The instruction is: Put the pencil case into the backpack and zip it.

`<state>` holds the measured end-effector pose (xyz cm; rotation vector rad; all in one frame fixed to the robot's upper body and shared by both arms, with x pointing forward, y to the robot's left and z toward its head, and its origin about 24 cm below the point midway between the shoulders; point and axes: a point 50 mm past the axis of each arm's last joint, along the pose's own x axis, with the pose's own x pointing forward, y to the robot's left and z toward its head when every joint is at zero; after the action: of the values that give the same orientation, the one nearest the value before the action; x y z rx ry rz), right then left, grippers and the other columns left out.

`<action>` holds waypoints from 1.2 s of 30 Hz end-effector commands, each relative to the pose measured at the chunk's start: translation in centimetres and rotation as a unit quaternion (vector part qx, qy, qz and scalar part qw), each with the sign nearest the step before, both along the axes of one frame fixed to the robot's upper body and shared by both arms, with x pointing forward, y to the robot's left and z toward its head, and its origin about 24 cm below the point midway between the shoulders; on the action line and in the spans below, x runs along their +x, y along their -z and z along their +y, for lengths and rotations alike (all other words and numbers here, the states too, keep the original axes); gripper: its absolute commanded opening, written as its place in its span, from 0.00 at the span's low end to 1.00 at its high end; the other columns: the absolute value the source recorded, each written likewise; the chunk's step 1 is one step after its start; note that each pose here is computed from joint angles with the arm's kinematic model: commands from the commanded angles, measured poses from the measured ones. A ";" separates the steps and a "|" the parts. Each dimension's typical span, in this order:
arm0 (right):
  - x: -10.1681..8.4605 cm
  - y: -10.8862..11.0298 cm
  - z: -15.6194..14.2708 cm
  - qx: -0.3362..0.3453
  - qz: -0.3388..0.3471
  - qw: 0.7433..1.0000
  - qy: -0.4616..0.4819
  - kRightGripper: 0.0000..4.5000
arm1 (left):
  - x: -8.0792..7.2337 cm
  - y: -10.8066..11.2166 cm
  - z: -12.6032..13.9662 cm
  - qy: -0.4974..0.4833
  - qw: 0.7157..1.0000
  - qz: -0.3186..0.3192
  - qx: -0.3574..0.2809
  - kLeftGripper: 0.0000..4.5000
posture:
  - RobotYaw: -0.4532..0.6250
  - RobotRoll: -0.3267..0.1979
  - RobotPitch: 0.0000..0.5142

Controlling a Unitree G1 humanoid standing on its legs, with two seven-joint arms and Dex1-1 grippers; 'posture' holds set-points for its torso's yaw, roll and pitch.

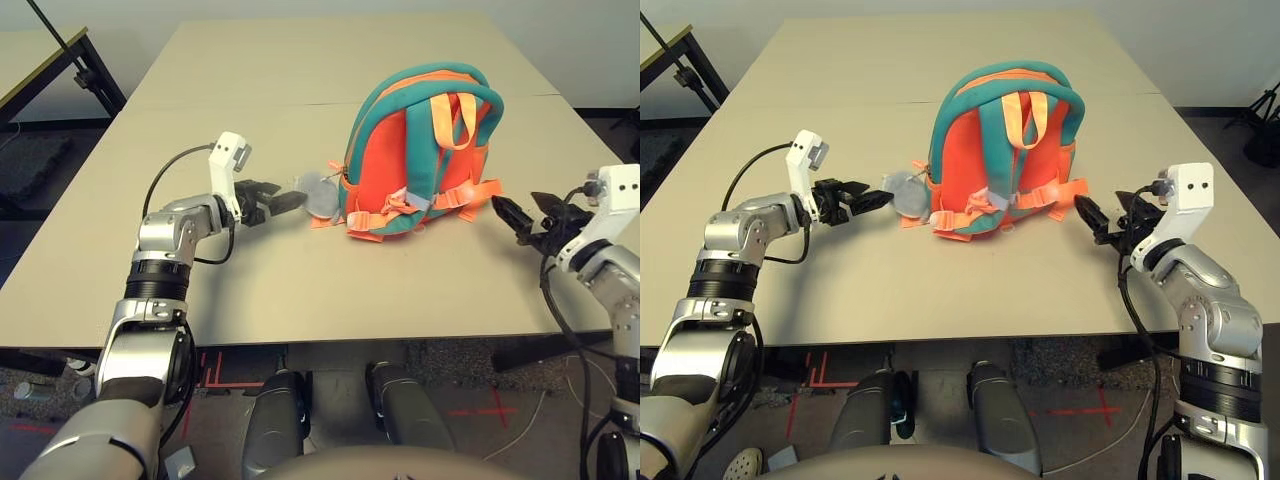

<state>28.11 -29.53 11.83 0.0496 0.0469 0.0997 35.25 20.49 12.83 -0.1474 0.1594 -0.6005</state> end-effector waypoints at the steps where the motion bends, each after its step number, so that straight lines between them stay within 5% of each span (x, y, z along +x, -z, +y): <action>1: 0.4 0.8 -0.2 -0.015 -0.005 1.000 0.016 0.99 | 0.0 0.0 1.3 -0.066 0.997 -0.042 -0.005 1.00 | 0.23 0.62 0.22; 15: 1.4 1.7 -2.4 -0.020 -0.036 0.996 0.078 0.99 | -0.6 1.2 6.7 -0.287 0.954 -0.086 0.004 1.00 | 0.27 0.62 0.26; 36: 3.2 2.1 -2.5 -0.047 -0.042 0.990 0.128 0.99 | -1.3 1.7 10.1 -0.365 0.925 -0.100 0.030 1.00 | 0.31 0.62 0.26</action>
<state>31.40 -31.86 9.98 -0.0336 -0.0435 -0.1408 34.23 30.12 11.85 -0.0832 -0.1024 0.1162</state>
